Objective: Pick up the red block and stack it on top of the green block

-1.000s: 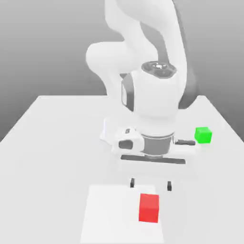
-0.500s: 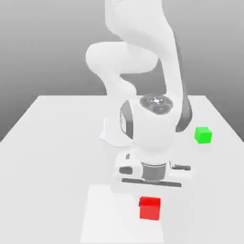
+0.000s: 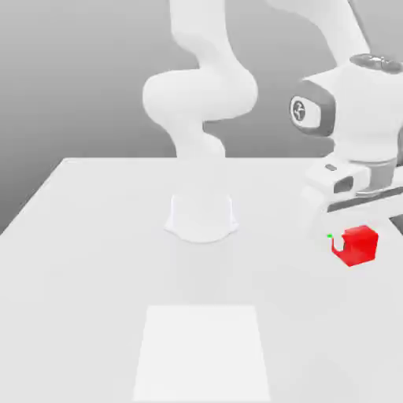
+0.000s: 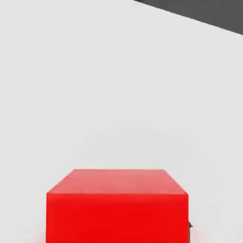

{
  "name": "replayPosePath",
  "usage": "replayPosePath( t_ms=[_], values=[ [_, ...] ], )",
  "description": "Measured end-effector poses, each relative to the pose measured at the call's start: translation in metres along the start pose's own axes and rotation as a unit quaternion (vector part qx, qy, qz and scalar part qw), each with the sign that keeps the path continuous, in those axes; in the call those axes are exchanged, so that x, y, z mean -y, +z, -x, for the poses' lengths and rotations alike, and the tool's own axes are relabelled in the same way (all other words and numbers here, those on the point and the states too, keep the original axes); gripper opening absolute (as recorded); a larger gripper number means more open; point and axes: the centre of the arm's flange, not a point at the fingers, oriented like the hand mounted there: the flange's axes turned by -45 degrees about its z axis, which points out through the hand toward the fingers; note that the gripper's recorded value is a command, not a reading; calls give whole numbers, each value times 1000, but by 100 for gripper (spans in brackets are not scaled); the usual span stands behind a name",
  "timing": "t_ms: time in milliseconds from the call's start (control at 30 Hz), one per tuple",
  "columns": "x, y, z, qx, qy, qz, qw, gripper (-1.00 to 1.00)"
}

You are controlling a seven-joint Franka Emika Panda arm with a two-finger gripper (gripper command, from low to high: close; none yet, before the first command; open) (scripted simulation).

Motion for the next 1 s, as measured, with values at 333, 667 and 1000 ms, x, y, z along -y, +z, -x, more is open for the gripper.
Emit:
replayPosePath(
  t_ms=[333, 667, 1000],
  values=[
    [132, 11, 122, 16, -237, 8, 971, -100],
    [165, 57, 205, 23, -368, 28, 929, -100],
    [159, 102, 204, 25, -363, 28, 931, 100]
  ],
)
